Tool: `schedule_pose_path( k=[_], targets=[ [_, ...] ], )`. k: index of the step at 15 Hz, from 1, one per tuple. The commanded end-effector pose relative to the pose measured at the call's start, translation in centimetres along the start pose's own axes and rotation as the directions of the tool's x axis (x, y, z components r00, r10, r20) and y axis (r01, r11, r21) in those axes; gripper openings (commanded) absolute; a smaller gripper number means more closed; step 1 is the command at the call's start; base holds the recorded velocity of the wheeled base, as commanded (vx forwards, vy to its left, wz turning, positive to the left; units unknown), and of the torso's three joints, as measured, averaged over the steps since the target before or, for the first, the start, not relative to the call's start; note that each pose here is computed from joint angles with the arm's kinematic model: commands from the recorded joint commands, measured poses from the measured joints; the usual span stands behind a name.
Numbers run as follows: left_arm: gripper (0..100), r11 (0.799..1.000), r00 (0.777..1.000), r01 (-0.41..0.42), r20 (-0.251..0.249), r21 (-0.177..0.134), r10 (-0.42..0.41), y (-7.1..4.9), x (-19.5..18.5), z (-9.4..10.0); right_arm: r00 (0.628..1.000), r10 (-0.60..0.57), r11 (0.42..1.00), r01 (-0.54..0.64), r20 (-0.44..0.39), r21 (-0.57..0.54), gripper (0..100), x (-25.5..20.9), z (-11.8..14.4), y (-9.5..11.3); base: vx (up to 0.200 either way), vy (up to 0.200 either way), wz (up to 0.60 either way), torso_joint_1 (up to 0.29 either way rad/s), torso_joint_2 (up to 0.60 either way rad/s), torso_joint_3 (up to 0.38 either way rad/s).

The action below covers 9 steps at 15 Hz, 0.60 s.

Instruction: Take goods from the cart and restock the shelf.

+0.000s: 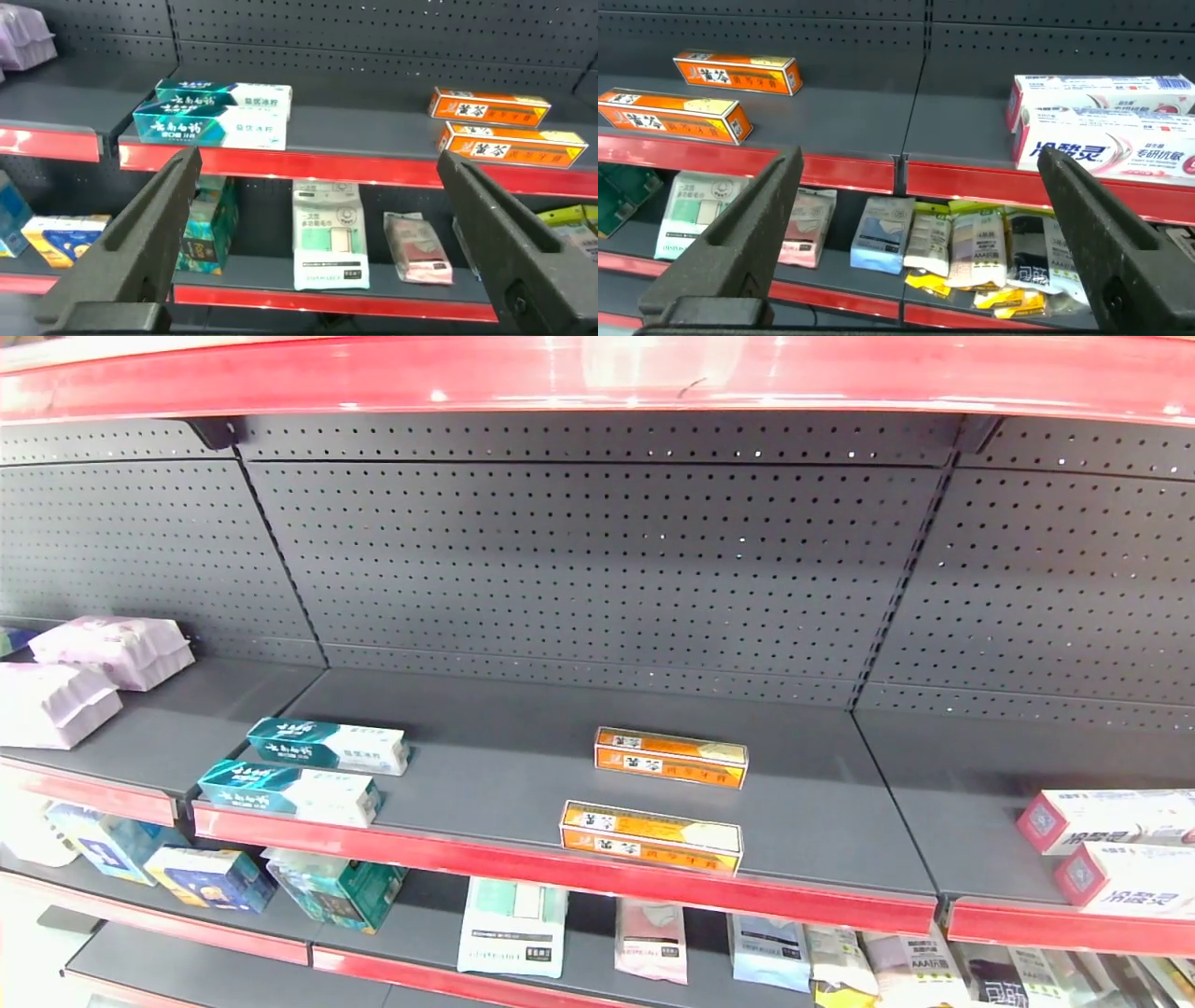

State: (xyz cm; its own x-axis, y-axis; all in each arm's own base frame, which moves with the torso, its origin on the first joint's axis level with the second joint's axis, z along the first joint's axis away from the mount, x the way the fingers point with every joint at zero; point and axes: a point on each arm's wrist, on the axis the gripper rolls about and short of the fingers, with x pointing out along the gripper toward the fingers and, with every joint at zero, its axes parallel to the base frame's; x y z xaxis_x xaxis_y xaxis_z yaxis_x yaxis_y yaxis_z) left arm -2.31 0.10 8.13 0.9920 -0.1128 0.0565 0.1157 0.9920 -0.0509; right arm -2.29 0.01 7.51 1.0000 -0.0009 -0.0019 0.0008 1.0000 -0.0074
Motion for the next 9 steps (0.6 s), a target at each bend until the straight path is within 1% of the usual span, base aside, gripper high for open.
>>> schedule_pose_path(
  k=[1,9],
  targets=[
    [100,1.000,1.000,-0.006,-0.001,0.008,0.006,0.01,0.02,-0.01,1.000,-0.001,1.000,0.001,-0.001,0.000,100,0.01,0.00,0.00,0.000,0.000,0.00,0.000,0.00,0.000],
    [100,1.000,1.000,-0.003,-0.001,0.012,0.003,0.01,0.02,-0.01,1.000,-0.007,1.000,0.007,-0.001,0.000,100,0.00,0.03,-0.01,0.000,0.000,0.00,0.000,0.00,0.000]
  ],
)
